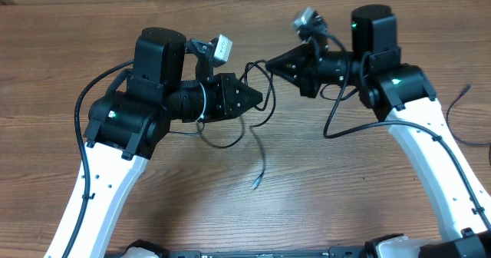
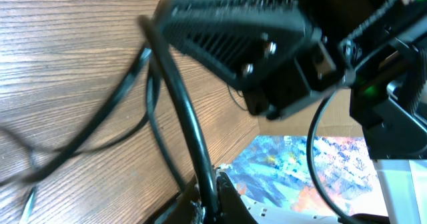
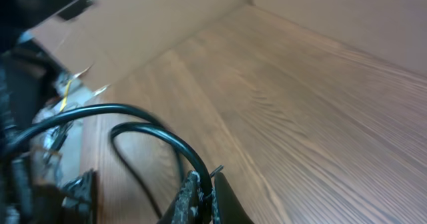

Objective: Untangle cables

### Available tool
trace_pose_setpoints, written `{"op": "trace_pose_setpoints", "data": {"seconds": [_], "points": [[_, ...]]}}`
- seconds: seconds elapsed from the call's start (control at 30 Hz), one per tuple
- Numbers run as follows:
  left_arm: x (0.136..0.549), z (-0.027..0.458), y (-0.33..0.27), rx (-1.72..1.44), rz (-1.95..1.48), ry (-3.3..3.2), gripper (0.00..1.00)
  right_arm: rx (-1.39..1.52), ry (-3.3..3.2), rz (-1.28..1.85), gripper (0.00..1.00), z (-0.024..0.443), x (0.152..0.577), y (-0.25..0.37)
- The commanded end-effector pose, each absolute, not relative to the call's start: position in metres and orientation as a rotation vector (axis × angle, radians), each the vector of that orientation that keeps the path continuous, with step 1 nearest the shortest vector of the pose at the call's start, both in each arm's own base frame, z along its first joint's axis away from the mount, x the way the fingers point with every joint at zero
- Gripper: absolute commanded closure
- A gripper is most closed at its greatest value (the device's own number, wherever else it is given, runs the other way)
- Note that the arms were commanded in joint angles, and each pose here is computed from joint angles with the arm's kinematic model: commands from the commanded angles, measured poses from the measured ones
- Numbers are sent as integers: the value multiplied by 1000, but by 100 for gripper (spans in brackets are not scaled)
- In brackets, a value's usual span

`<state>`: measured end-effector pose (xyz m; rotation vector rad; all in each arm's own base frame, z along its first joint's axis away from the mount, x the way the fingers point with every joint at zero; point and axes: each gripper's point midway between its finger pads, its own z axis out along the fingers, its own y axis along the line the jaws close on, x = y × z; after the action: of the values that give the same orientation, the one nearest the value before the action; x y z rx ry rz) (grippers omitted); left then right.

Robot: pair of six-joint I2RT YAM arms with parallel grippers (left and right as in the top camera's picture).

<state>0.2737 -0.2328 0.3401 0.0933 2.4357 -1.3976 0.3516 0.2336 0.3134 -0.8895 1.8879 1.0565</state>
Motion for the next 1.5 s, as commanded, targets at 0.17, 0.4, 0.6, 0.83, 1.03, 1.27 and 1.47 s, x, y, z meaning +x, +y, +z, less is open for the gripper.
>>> {"op": "trace_pose_setpoints", "data": {"seconds": [0.17, 0.4, 0.6, 0.83, 1.03, 1.27, 1.47], "points": [[264, 353, -233, 124, -1431, 2408, 96, -692, 1968, 979, 96, 316, 378, 203], [264, 353, -232, 121, -1429, 2410, 96, -592, 2016, 981, 96, 315, 385, 196], [265, 352, -232, 115, -1419, 2411, 96, -852, 1932, 1087, 37, 312, 349, 220], [265, 353, -232, 113, -1425, 2411, 96, -1031, 1869, 1073, 41, 305, 328, 241], [265, 352, -232, 113, -1424, 2412, 96, -1058, 1845, 1081, 74, 308, 324, 249], [264, 352, -232, 112, -1425, 2413, 96, -1033, 1851, 1064, 96, 309, 329, 248], [265, 352, -232, 112, -1423, 2413, 96, -963, 1880, 1080, 96, 312, 337, 240]]}}
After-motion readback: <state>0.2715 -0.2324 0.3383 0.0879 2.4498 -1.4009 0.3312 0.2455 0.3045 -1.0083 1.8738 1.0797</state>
